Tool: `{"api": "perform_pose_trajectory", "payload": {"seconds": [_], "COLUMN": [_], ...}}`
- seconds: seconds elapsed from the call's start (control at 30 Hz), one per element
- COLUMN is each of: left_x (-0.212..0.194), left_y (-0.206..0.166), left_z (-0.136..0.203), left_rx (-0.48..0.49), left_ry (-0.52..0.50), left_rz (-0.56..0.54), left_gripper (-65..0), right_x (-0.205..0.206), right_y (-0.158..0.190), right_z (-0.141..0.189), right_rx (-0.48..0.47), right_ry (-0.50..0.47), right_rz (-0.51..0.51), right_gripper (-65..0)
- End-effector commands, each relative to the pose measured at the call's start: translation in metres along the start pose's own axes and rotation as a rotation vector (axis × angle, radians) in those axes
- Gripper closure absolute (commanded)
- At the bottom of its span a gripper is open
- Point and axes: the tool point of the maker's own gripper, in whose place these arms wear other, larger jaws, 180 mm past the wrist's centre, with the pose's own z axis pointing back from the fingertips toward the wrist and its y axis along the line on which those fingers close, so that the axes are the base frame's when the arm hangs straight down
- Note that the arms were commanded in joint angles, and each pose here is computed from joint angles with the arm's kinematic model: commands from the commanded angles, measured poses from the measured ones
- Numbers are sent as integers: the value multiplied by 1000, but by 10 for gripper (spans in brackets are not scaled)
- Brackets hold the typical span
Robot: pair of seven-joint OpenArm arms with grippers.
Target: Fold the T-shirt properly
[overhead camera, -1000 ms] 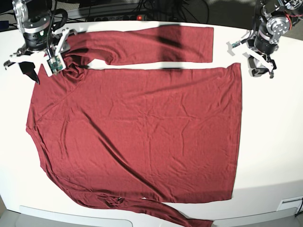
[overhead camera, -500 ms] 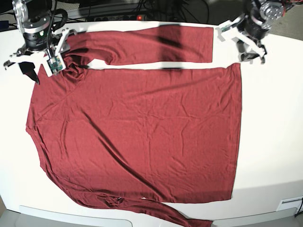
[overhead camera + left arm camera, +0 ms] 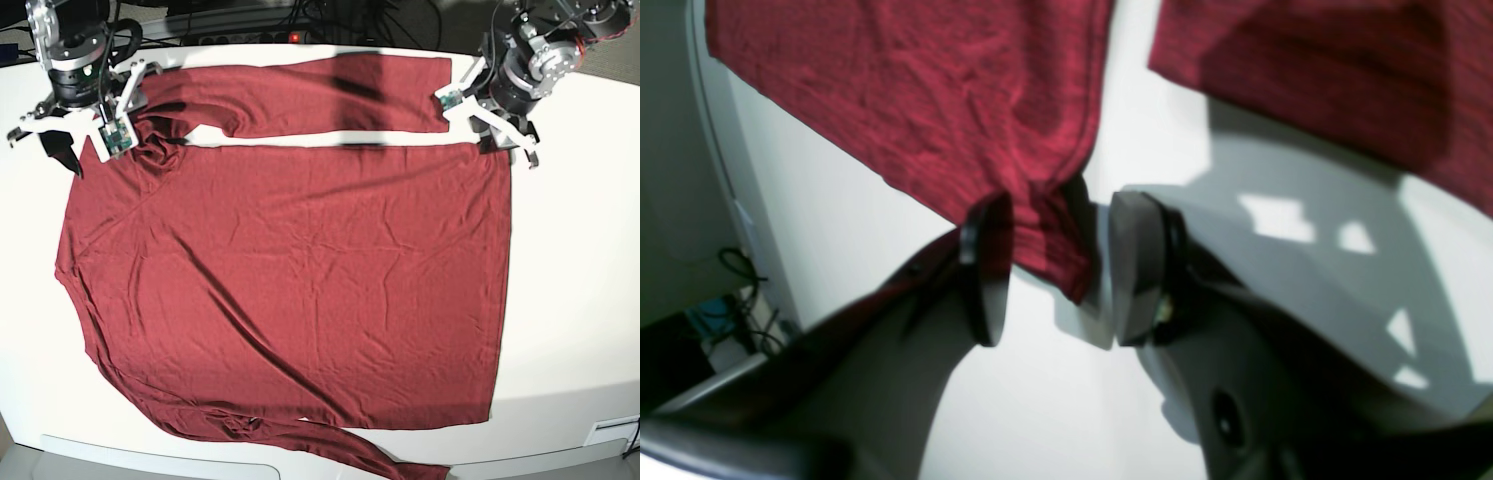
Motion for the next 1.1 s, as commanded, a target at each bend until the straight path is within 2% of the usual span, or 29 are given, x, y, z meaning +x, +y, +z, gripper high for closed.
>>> {"api": "perform_pose_trajectory", "payload": {"seconds": [0.0,0.2,0.4,0.5,0.7,0.87,1.07], "left_x": [-7,-3,-31,-46,-79,-83,-70], "left_y": [-31,-35,-52,-65,-79,-76,-78], "left_z": [1,-9,-32,-28,-14,-13,-16], "left_rx": [-131,-135,-177,-216,-250,-246,-248], "left_ry": [23,31,176,229,291,272,227], "left_rz": [-1,22,54,68,29,18,33], "left_gripper": [-262,-262,-262,-262,-262,-259,-203], "right_x": [7,6,2,2,2,2,2], "right_y": [-8,-8,-6,-5,-5,-5,-5], "right_z": [3,3,3,3,3,3,3], "right_rx": [-30,-30,-29,-29,-29,-29,-29], "right_ry": [-27,-25,-3,-2,-2,-3,-2], "right_rz": [7,7,-11,-16,-16,-17,-16], "right_gripper": [-327,-327,-327,-327,-327,-327,-327]}}
